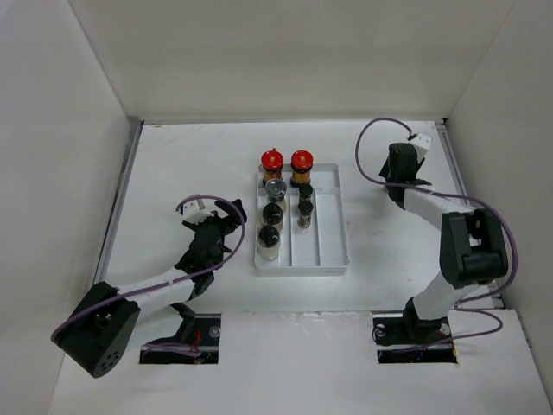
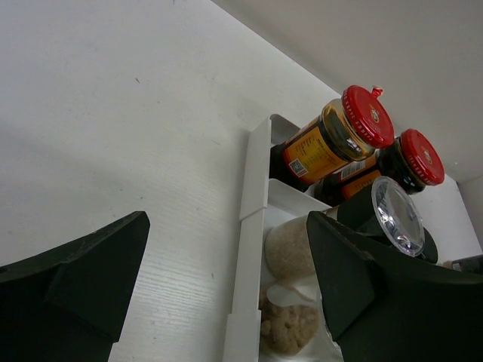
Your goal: Organize the condiment bottles
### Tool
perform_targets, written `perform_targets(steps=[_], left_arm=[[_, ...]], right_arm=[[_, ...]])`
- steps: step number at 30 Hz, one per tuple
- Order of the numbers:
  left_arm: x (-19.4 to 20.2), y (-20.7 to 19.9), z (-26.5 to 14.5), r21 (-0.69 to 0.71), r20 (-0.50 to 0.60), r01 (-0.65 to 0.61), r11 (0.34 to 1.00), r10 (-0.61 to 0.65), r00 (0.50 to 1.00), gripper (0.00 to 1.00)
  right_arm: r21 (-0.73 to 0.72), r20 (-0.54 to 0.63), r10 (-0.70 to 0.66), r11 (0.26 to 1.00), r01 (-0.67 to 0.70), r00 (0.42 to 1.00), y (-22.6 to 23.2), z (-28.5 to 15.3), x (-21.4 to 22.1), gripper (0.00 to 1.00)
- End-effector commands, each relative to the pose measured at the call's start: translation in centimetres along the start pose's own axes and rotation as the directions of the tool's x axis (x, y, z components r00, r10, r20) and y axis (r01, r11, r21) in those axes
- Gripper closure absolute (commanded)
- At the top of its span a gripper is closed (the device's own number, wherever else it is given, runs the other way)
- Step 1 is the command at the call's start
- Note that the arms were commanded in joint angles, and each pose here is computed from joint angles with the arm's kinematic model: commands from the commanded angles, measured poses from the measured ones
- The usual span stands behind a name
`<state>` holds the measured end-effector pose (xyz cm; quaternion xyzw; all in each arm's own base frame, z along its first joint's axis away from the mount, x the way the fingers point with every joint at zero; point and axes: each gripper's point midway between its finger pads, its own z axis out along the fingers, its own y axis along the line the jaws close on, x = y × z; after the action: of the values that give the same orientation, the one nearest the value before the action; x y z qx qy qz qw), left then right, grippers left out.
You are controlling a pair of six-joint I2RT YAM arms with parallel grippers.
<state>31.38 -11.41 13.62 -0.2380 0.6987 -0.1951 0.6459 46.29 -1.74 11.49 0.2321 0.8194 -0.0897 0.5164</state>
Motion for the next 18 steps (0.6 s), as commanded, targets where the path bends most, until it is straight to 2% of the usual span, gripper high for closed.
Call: perform_targets(steps=[1, 11, 15, 18], left_arm=[[-1.9, -2.0, 0.5, 0.046, 0.054, 0.041, 0.998, -0.044, 0.998, 0.13], [-2.4, -1.5, 0.6, 0.028, 0.072, 0.042, 0.999, -0.044, 0.996, 0.06], [-2.3, -1.4, 0.9, 0.017, 0.064, 0.038, 0.999, -0.039, 0.997, 0.02], [-2.3, -0.9, 1.2, -0.006, 0.065, 0.033, 0.999, -0.033, 0.997, 0.01]], right_arm=[[-0.082, 0.153, 0.084, 0.994, -0.072, 0.985, 2.0, -4.6, -4.8, 0.55], [-0.378, 0.151, 0.085, 0.925, -0.022, 0.985, 7.1, -17.2, -2.4, 0.55], [-0.513, 0.125, -0.012, 0.855, 0.075, 0.992, 9.3, -22.2, 1.0, 0.55], [-0.622, 0.094, -0.039, 0.778, 0.089, 0.995, 11.3, -26.0, 4.0, 0.55]])
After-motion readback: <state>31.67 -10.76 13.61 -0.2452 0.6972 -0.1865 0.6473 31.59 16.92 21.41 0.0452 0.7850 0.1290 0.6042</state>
